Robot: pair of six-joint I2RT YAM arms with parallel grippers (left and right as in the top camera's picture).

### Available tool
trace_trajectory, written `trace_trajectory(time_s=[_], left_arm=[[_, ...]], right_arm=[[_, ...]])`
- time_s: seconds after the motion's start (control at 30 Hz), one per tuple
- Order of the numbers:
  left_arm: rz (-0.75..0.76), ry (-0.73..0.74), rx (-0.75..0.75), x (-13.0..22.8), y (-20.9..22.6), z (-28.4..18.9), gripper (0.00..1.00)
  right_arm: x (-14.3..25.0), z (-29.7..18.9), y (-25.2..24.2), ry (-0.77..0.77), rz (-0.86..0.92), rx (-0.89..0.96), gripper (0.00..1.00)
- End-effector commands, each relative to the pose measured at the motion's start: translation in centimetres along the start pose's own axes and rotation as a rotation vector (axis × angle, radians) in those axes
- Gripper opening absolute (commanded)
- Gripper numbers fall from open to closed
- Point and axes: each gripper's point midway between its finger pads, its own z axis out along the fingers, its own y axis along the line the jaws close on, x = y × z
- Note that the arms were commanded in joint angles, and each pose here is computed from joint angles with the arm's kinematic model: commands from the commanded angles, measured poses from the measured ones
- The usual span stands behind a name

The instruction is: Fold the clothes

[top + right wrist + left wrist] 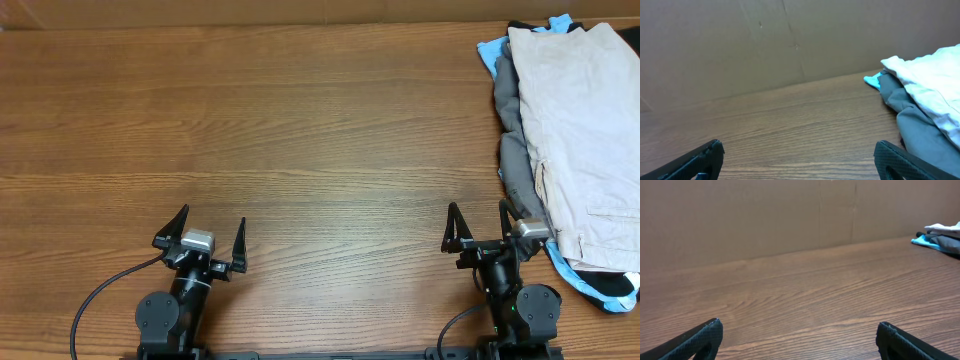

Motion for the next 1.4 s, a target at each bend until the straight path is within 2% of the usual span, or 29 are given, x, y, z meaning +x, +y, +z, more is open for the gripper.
trace_trajectory(time_s=[0.0, 0.73, 1.07, 1.23, 1.27, 1.37], left_arm=[[0.008, 0.005, -0.003, 0.2, 0.1, 0.0, 1.00], [0.014, 0.005, -0.005, 0.2, 0.1, 0.0, 1.00], [0.036, -0.005, -0.065, -0.1, 1.2, 0.0, 1.00], [0.022, 0.001, 0.038, 0.1, -0.6, 0.0, 1.00], [-0.040, -0.006, 0.061, -0.1, -1.0, 0.0, 1.00], [-0.054, -0.008, 0.057, -0.1, -0.9, 0.0, 1.00]], right_arm=[[0.3, 0.0, -0.3, 0.001, -0.002, 0.013, 1.00], [0.2, 0.0, -0.5, -0.002, -0.002, 0.023, 1.00], [0.2, 0.0, -0.5, -0.002, -0.002, 0.023, 1.00], [0.2, 0.0, -0.4, -0.001, -0.002, 0.019, 1.00], [0.3, 0.0, -0.3, 0.000, 0.006, 0.012, 1.00], [0.2, 0.0, 0.7, 0.003, 0.005, -0.043, 1.00]])
